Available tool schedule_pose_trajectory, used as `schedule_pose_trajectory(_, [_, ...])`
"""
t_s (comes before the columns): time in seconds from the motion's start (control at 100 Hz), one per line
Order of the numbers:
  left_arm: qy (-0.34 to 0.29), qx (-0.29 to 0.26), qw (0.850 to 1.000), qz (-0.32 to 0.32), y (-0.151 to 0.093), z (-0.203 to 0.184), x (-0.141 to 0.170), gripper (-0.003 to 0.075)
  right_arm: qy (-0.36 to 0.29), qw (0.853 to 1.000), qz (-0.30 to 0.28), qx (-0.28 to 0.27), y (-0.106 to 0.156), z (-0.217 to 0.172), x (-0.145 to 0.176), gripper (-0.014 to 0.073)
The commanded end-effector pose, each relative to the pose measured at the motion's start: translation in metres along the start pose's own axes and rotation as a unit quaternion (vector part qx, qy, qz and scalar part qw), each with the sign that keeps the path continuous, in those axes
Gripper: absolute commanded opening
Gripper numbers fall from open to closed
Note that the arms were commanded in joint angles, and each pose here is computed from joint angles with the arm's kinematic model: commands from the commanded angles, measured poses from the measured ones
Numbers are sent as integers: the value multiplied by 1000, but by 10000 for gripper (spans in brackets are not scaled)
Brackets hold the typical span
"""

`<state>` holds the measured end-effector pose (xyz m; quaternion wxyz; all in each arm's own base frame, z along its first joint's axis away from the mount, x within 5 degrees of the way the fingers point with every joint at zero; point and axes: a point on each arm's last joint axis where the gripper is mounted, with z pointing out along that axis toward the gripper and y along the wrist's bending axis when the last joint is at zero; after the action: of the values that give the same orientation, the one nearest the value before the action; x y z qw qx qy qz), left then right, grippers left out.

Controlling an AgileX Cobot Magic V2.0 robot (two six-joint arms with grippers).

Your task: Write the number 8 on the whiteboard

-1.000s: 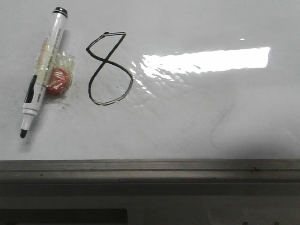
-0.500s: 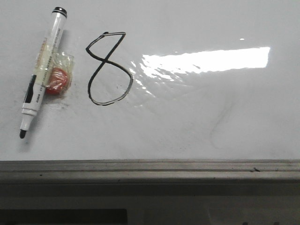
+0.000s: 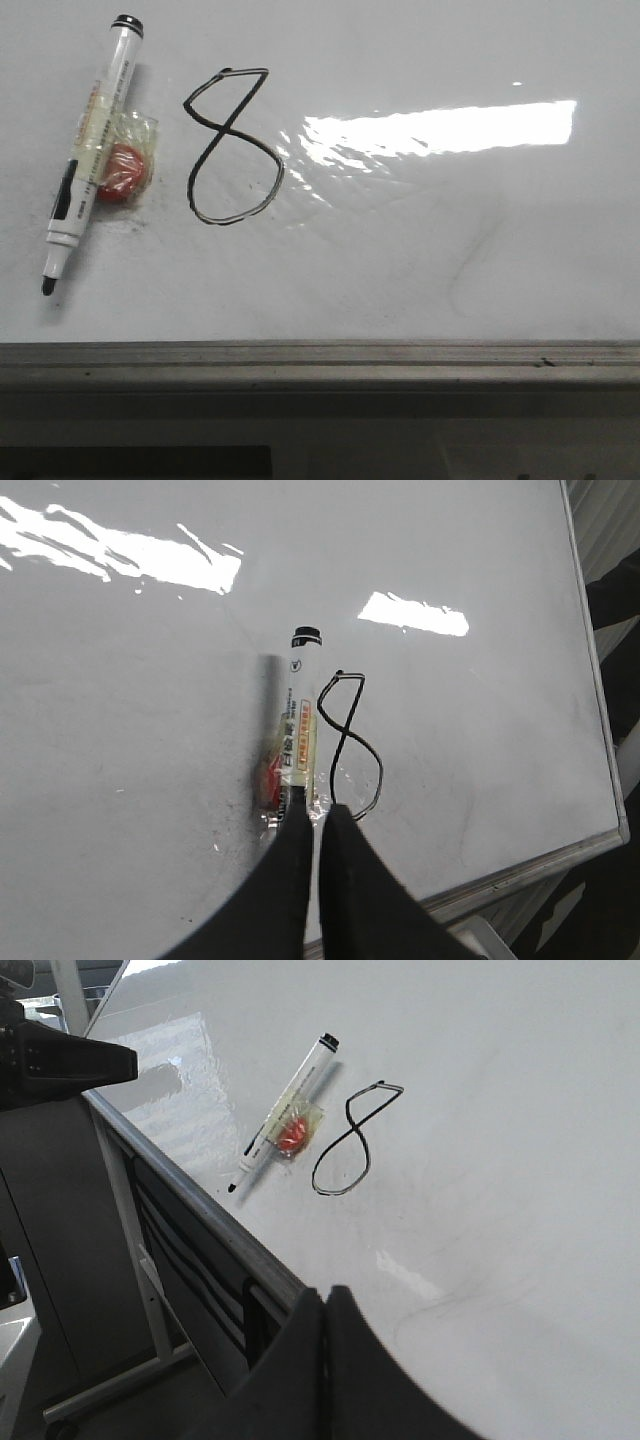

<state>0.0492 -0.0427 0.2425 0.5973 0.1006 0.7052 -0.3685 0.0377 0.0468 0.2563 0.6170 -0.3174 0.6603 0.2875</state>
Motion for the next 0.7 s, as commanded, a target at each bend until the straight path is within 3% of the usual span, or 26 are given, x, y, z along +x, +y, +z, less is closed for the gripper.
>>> schedule_pose_trajectory(0.0, [-44, 1, 999, -6, -3, -1, -15, -20, -48, 999, -4, 6, -1, -1, -15, -63])
schedule_pose_trajectory(0.55, [-36, -3, 999, -7, 0, 1, -8, -20, -48, 999, -4, 6, -1, -1, -15, -63])
schedule_pose_trajectory(0.69, [-29, -24, 998, 59, 5, 2, -2, -20, -48, 999, -4, 6, -1, -1, -15, -63])
